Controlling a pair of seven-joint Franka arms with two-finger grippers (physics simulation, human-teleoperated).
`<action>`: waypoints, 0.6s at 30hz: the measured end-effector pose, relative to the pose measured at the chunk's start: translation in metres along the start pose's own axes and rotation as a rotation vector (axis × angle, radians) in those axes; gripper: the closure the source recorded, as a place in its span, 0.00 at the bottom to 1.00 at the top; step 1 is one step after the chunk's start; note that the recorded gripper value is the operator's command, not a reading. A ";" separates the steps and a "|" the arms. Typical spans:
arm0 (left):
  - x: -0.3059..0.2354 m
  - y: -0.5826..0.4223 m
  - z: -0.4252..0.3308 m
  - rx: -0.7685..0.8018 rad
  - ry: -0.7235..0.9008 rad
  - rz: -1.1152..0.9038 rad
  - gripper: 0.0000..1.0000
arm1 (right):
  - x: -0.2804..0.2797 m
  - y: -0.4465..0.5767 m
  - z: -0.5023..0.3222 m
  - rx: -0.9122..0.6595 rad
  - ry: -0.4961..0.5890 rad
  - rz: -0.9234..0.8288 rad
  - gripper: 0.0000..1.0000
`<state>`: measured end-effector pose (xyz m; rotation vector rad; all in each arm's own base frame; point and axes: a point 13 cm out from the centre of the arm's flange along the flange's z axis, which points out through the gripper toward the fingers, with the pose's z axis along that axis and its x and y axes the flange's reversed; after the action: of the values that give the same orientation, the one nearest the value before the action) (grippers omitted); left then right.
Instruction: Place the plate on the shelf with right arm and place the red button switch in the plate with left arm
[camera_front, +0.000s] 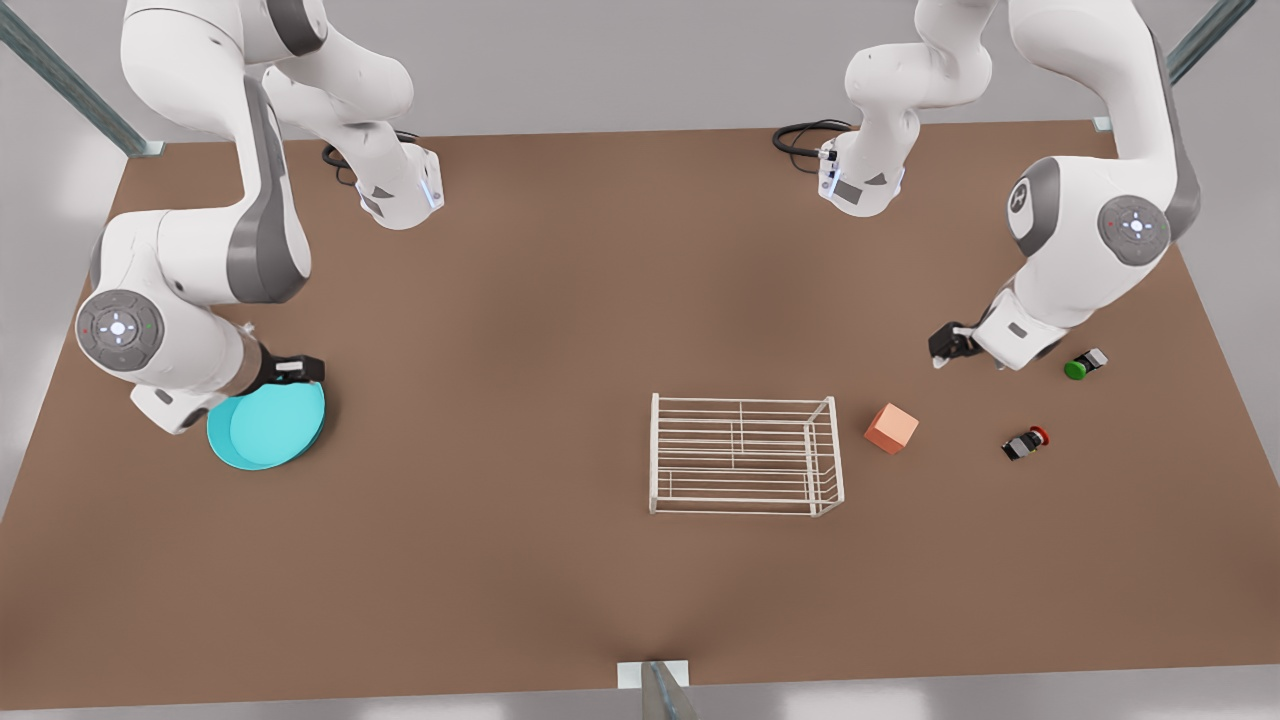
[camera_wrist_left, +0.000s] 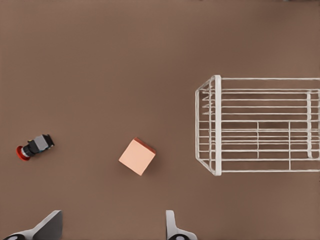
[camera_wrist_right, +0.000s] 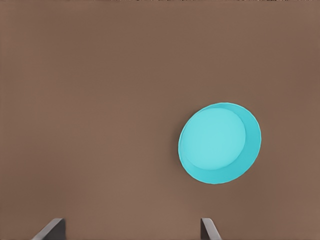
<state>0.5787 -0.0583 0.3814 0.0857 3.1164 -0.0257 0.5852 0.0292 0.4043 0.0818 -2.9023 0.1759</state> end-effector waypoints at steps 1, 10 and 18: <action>-0.003 -0.001 -0.001 0.000 -0.011 0.000 0.00 | -0.001 0.000 0.000 -0.002 -0.005 0.003 0.00; -0.041 0.027 -0.007 -0.051 -0.083 0.117 0.00 | -0.031 -0.198 0.200 -0.344 0.149 0.270 0.00; -0.064 0.029 0.013 -0.062 -0.096 0.322 0.00 | -0.022 -0.284 0.321 -0.497 0.070 0.187 0.00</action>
<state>0.6443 -0.0327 0.3698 0.5638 2.9641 0.0700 0.5536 -0.2915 0.1206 -0.2738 -2.7871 -0.5003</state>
